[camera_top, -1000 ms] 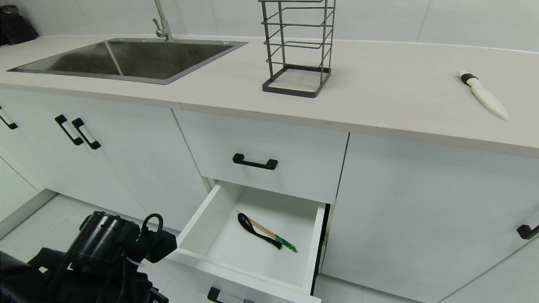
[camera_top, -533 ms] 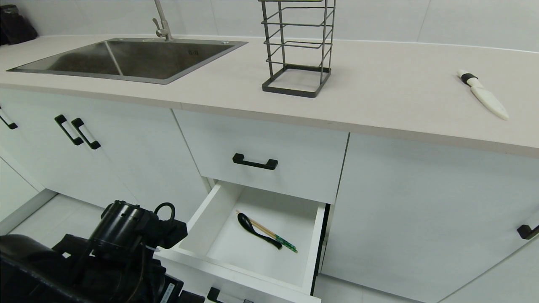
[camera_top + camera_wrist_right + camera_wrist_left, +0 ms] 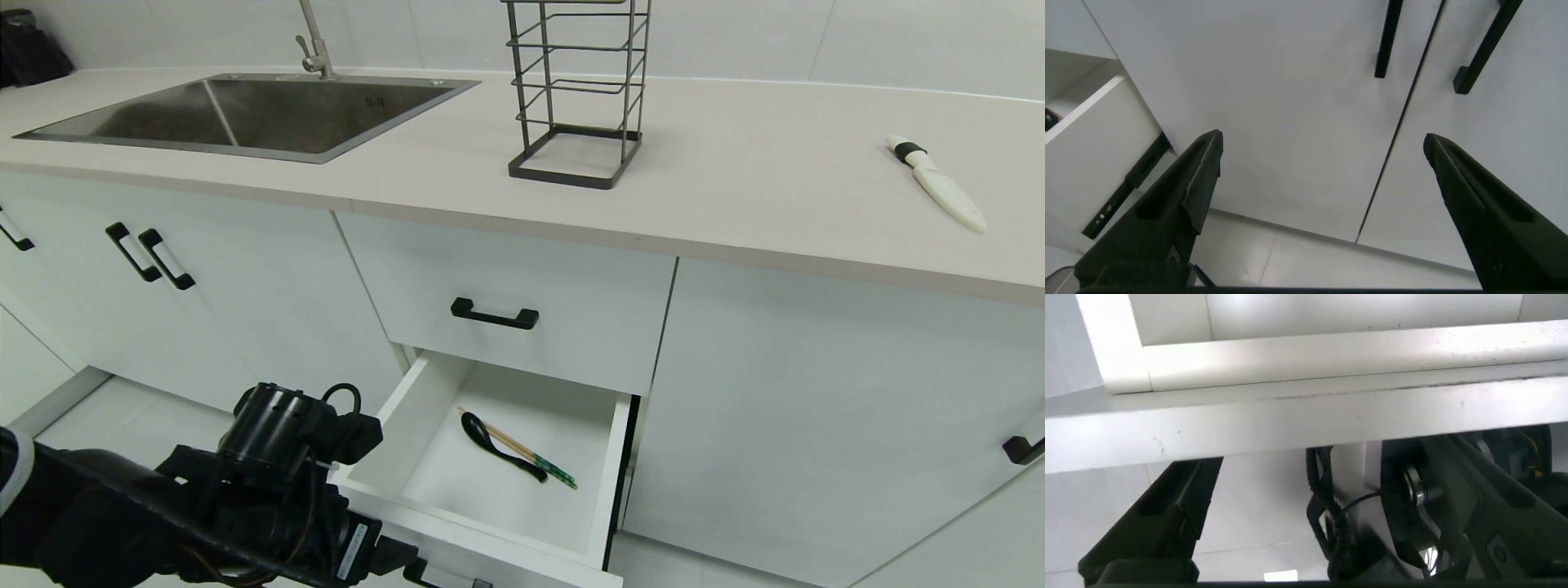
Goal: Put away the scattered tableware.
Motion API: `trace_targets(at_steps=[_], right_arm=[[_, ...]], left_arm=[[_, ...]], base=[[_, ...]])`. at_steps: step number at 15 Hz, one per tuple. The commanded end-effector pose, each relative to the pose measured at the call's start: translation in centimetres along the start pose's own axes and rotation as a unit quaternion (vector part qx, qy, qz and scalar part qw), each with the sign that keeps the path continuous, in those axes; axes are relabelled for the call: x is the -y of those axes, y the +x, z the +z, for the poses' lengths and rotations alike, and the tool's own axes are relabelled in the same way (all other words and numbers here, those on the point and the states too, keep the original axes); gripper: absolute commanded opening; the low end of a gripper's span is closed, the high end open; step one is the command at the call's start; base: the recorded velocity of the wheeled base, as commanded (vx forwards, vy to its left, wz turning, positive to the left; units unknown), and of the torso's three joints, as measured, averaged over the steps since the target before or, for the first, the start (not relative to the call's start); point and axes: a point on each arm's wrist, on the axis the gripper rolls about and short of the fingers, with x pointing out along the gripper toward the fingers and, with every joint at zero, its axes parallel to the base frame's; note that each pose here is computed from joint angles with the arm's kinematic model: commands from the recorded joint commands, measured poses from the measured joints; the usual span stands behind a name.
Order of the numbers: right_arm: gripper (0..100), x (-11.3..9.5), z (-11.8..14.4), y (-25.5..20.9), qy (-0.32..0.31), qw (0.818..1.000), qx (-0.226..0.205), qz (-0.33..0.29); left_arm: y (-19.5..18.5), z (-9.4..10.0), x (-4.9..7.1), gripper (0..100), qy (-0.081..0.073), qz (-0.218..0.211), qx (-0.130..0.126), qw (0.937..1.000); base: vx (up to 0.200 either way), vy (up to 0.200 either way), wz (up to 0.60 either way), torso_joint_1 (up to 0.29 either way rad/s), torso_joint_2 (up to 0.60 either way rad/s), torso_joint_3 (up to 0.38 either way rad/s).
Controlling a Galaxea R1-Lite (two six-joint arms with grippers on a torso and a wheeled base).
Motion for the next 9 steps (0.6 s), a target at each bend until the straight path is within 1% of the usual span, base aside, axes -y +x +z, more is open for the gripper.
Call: trace_targets(at_steps=[1,2,4,6,9], right_arm=[[100,0.0,0.0,0.0,0.0,1.0,-0.001,-0.001],[100,0.0,0.0,0.0,0.0,1.0,-0.001,0.0],[100,0.0,0.0,0.0,0.0,1.0,-0.001,0.001],[100,0.0,0.0,0.0,0.0,1.0,-0.001,-0.001],[100,0.0,0.0,0.0,0.0,1.0,-0.001,0.0]], left_arm=[[0.1,0.3,0.0,100,0.0,-0.001,0.004,1.0],[0.1,0.7,0.0,100,0.0,-0.001,0.016,0.9999],[0.2,1.6,0.0,100,0.004,-0.003,0.056,0.9984],[0.4,2.0,0.0,100,0.006,-0.003,0.077,0.997],[0.8,2.7,0.0,100,0.01,-0.003,0.099,0.995]], base=[[0.0,0.0,0.0,0.0,0.0,0.0],[0.0,0.0,0.0,0.0,0.0,0.0],[0.0,0.0,0.0,0.0,0.0,0.0],[0.0,0.0,0.0,0.0,0.0,0.0],[0.0,0.0,0.0,0.0,0.0,0.0]])
